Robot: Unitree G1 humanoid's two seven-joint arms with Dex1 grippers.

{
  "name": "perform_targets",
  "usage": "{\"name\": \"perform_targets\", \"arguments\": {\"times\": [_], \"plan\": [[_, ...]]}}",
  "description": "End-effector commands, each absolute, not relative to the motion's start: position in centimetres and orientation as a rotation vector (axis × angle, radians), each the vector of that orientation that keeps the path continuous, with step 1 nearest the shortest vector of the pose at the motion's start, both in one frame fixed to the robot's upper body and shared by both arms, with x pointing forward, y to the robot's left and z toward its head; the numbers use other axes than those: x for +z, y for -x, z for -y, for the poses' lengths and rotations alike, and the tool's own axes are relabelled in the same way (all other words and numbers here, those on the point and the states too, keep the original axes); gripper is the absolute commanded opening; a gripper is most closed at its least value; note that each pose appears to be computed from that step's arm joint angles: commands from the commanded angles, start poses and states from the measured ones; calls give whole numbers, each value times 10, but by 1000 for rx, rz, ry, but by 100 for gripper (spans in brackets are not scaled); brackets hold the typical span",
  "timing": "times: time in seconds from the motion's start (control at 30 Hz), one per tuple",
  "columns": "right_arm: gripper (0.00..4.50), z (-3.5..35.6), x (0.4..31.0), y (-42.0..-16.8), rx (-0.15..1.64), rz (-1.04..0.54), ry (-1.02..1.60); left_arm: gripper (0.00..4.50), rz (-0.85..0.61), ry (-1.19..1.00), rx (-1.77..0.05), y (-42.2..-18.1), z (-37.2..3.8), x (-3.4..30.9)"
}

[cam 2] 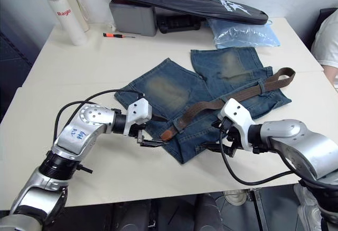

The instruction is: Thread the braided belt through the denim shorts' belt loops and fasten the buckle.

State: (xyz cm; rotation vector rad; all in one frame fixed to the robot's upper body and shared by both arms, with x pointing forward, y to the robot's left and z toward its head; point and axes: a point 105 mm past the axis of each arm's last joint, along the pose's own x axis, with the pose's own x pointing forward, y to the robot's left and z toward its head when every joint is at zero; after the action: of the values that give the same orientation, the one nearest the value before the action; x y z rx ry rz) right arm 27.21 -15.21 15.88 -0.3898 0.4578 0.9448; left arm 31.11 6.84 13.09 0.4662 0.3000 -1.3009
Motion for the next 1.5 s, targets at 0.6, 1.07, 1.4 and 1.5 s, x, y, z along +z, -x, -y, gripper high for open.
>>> {"name": "perform_targets", "arguments": {"times": [0.6, 1.07, 1.4, 1.5], "plan": [[450, 160, 166, -290, 856, -413, 493, 58, -316, -356, -1291, -297, -66, 144], [254, 177, 102, -310, 700, -663, 330, 54, -367, -380, -1328, -279, -107, 162], [0, 191, 89, -311, 630, -758, 320, 54, -581, -420, -1232, -255, -186, 145], [0, 193, 88, -312, 627, -764, 324, 54, -715, -351, -1231, -228, -222, 142]]}}
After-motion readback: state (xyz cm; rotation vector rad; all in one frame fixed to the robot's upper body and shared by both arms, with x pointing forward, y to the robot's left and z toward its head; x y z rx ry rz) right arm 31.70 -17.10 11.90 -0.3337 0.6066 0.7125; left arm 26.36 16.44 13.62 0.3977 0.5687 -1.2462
